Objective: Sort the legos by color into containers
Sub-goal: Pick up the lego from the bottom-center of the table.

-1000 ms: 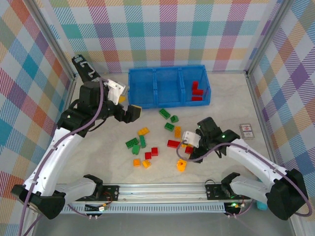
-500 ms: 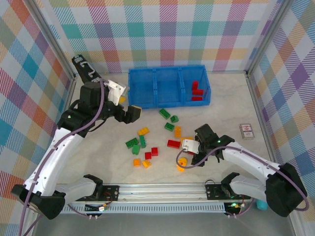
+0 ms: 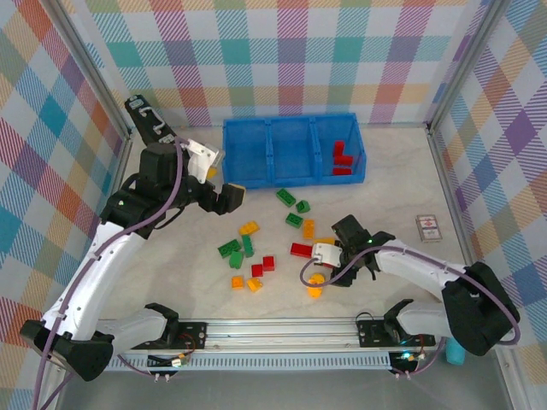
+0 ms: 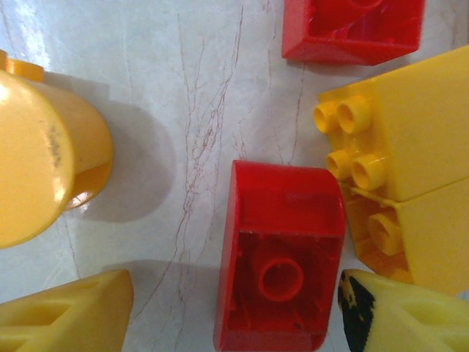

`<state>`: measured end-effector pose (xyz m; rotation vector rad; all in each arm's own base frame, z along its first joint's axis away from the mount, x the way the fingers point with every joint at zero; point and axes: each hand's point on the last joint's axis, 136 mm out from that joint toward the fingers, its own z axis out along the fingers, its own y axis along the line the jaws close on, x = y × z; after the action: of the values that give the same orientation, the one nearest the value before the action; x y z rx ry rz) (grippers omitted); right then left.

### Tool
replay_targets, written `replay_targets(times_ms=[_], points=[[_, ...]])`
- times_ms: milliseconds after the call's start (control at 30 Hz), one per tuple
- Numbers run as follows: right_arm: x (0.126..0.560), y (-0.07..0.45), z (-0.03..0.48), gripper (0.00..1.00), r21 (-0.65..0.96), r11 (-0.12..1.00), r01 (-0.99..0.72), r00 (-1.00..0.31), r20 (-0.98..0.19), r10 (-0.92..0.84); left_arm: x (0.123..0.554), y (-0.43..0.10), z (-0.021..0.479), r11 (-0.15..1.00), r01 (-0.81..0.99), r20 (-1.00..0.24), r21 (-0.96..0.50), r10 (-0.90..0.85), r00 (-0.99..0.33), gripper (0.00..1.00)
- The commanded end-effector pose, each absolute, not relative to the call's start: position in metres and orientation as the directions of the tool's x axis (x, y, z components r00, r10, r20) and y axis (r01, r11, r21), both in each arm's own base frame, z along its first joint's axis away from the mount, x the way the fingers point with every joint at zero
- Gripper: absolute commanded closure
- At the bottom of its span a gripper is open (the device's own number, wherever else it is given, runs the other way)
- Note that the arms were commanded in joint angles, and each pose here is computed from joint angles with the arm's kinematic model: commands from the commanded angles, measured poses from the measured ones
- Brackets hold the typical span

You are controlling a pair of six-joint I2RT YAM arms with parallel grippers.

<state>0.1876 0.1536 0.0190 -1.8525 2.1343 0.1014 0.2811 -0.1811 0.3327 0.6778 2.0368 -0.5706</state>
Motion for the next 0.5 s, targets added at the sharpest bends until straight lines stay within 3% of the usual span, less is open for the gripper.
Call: replay_targets(times_ms=[0, 100, 300, 467], points=[[0.19, 0.164, 0.02, 0.31, -0.124, 0.138, -0.983, -0.095, -0.3, -0.949, 0.28, -0.182, 0.327, 0.742, 0.66, -0.856, -0.117, 0.262, -0.446, 0.0], [0.191, 0.165, 0.017, 0.39, -0.111, 0.133, -0.985, -0.096, -0.29, -0.952, 0.28, -0.183, 0.326, 0.741, 0.661, -0.855, -0.117, 0.263, -0.446, 0.0], [0.195, 0.158, 0.022, 0.68, -0.159, 0.121, -0.98, -0.075, -0.269, -0.96, 0.282, -0.182, 0.324, 0.745, 0.657, -0.851, -0.118, 0.265, -0.453, 0.0], [0.212, 0.147, 0.047, 0.73, -0.24, 0.2, -0.95, -0.118, -0.317, -0.941, 0.282, -0.182, 0.325, 0.744, 0.658, -0.852, -0.117, 0.265, -0.452, 0.0]])
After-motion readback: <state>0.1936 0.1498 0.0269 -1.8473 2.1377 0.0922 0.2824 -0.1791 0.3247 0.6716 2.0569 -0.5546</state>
